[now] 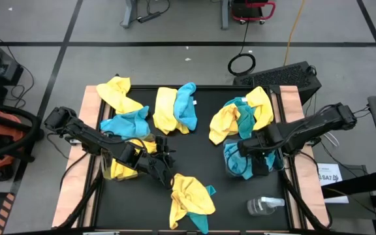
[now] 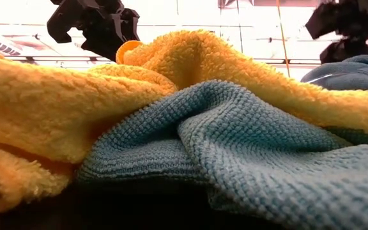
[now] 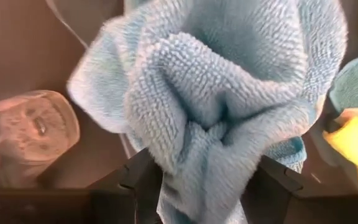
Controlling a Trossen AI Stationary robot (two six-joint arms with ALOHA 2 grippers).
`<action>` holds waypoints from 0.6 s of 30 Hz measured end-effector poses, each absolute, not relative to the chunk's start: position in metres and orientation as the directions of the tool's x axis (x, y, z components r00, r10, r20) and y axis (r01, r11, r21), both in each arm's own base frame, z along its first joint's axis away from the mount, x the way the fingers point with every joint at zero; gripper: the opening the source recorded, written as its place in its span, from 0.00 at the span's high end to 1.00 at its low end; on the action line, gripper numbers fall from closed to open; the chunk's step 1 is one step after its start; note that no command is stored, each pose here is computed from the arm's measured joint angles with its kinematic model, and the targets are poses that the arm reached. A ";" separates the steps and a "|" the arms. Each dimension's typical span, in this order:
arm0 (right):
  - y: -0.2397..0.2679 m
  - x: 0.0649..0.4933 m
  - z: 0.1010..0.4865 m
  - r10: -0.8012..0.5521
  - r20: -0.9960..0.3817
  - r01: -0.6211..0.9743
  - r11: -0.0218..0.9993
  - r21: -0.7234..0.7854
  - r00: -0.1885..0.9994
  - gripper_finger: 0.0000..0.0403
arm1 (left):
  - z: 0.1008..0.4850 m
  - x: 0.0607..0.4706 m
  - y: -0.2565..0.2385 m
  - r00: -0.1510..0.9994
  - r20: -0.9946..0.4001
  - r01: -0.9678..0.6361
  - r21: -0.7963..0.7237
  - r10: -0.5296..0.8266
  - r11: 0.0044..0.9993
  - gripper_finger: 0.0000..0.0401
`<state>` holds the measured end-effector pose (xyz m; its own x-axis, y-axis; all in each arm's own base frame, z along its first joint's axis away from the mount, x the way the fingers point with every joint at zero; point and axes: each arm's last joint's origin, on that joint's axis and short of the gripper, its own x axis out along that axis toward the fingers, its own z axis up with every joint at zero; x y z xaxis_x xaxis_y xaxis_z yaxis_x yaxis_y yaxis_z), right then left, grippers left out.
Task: Sort microfiber towel by color & place in baskets
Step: Put the blue microfiber towel into the right transparent bin
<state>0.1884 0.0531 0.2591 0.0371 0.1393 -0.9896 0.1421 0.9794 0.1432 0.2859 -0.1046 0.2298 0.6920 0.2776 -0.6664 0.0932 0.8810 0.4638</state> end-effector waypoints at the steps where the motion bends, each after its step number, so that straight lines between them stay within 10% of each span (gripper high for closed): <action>1: 0.053 0.189 0.263 0.142 -0.989 0.139 0.979 0.147 0.047 0.56 | 0.230 0.286 -0.105 0.692 -0.667 0.093 0.464 0.278 0.881 0.50; 18: 0.055 0.196 0.291 0.121 -0.961 0.076 0.987 0.144 0.248 0.57 | 0.230 0.286 -0.105 0.691 -0.667 0.094 0.464 0.278 0.881 0.50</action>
